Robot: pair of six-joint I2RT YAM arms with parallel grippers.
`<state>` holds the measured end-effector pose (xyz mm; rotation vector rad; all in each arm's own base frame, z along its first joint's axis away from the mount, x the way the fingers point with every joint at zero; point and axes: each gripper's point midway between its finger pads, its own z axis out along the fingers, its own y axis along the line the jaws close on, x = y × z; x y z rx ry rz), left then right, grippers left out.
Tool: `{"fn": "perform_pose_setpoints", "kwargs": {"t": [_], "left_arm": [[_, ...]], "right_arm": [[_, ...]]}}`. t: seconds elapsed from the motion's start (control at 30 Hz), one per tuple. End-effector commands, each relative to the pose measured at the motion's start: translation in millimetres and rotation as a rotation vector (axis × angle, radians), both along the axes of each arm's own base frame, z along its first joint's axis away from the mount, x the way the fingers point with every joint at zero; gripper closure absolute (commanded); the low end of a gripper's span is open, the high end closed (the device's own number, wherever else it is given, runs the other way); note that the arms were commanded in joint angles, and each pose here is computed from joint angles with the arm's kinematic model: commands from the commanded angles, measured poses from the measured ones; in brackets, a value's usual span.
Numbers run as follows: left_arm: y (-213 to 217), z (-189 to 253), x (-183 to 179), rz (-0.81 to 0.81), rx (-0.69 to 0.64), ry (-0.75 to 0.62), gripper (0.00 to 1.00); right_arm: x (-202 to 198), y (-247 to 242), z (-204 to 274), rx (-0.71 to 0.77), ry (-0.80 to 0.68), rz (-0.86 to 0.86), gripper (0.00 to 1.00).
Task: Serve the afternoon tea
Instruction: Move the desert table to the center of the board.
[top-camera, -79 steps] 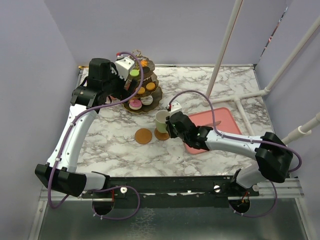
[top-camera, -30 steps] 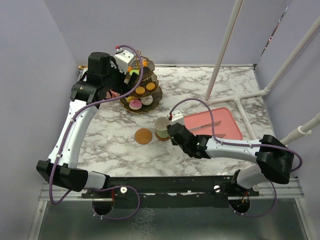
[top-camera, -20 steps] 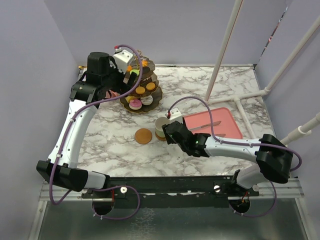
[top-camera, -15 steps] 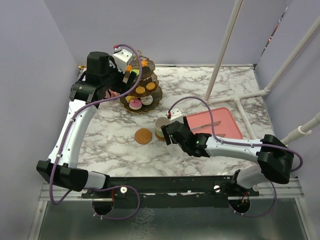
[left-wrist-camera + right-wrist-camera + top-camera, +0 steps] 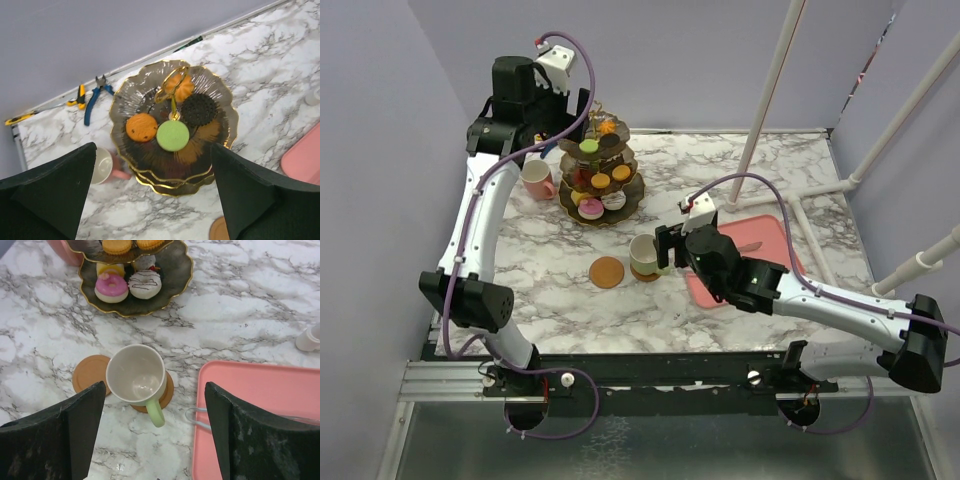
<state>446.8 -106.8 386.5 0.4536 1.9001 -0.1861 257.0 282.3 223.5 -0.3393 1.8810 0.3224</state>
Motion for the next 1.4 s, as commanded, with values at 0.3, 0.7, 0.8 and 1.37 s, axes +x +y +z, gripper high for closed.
{"fn": "perform_pose_setpoints", "kwargs": {"t": [0.3, 0.7, 0.8, 1.37], "left_arm": [[-44, -14, 53, -0.163, -0.094, 0.028, 0.17], [-55, -27, 69, -0.246, -0.064, 0.012, 0.43], [-58, -27, 71, -0.260, -0.065, 0.003, 0.54], [-68, -16, 75, -0.297, -0.113, -0.028, 0.91]], "right_arm": [[-1, -22, 23, -0.023, -0.056, -0.046, 0.16], [-1, -23, 23, -0.026, -0.053, -0.049, 0.16], [1, -23, 23, -0.040, -0.054, -0.059, 0.16], [0, -28, 22, -0.034, -0.056, -0.072, 0.16]]}}
